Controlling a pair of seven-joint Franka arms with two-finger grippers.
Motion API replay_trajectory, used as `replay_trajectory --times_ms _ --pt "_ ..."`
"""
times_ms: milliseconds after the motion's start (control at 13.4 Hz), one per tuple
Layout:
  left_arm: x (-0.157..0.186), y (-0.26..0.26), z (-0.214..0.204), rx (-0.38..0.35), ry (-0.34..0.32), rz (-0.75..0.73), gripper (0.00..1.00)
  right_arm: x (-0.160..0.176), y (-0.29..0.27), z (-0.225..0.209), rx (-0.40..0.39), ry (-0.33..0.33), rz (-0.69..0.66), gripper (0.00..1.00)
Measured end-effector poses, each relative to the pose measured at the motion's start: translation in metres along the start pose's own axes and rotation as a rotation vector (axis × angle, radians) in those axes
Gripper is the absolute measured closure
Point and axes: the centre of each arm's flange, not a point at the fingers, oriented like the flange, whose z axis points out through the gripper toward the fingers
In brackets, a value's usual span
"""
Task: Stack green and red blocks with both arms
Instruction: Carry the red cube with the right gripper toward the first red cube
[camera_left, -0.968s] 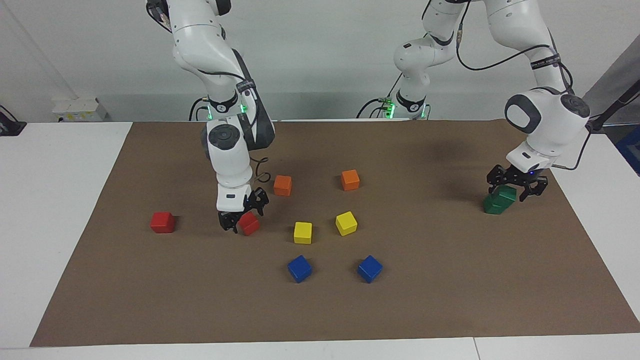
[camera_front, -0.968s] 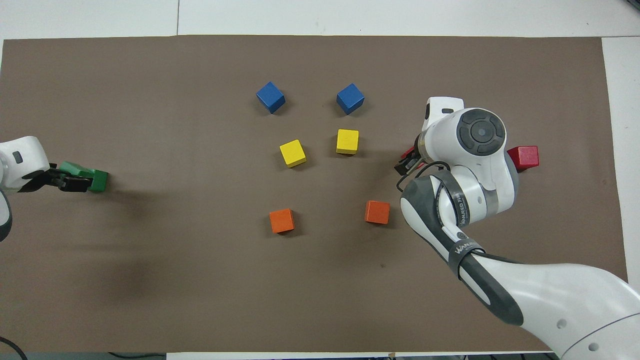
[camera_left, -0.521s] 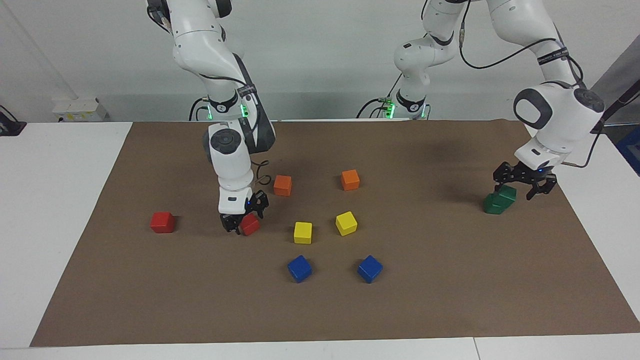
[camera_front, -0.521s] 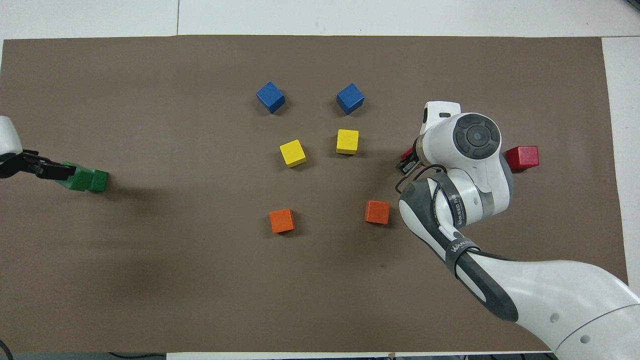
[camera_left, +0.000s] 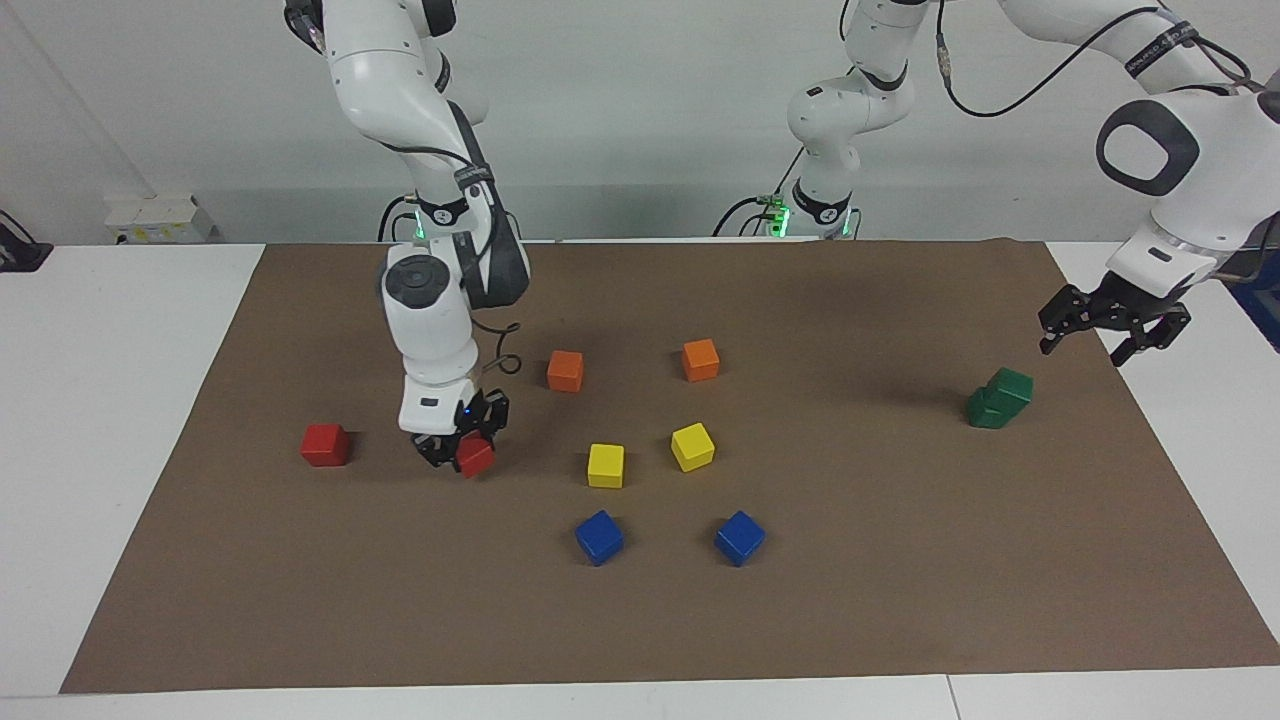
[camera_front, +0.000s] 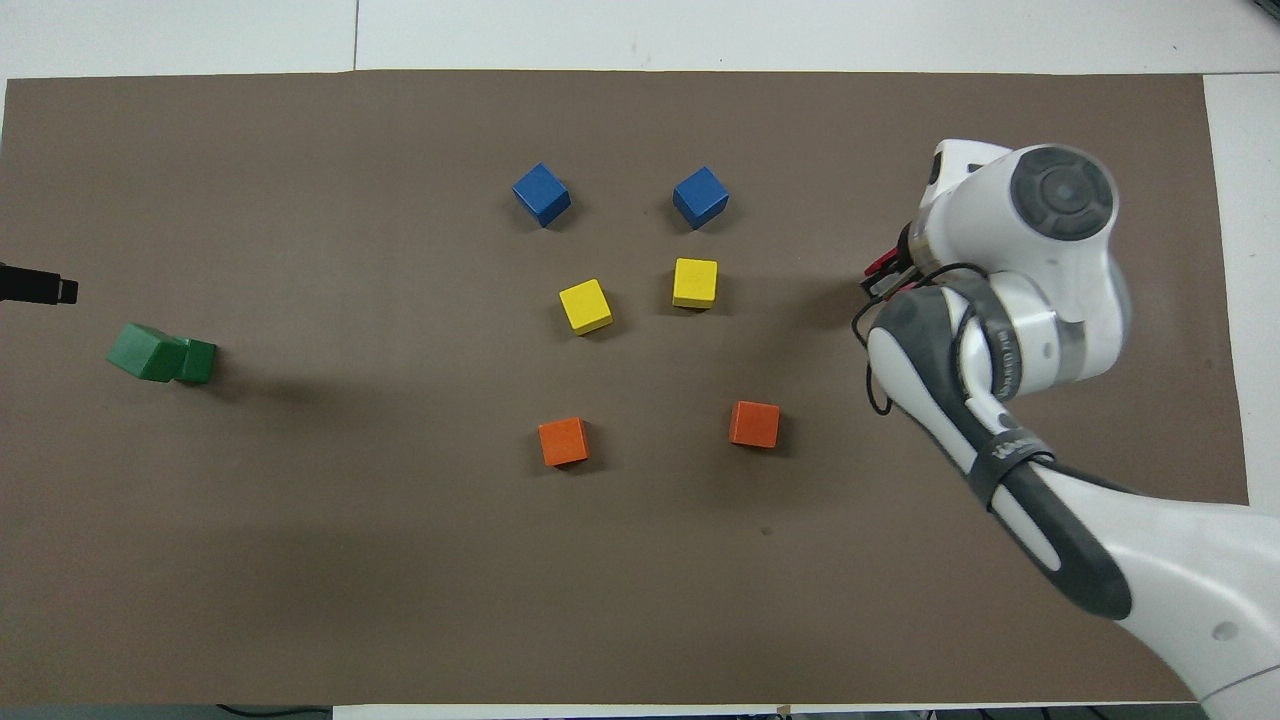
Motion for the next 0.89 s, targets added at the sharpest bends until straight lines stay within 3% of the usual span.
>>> replay_trajectory --times_ms 223,447,894 --pt "-0.008 0.027 -0.031 -0.009 -0.034 -0.101 0.0 -0.049 0.091 -0.024 -0.002 -0.04 0.29 0.45" --pt "-0.014 0.038 -0.061 -0.012 -0.093 -0.122 0.0 -0.098 0.148 -0.002 -0.003 -0.058 0.418 0.45" --pt "-0.017 0.066 -0.082 -0.014 -0.155 -0.165 0.0 -0.106 0.137 0.017 0.005 -0.061 0.551 0.45"
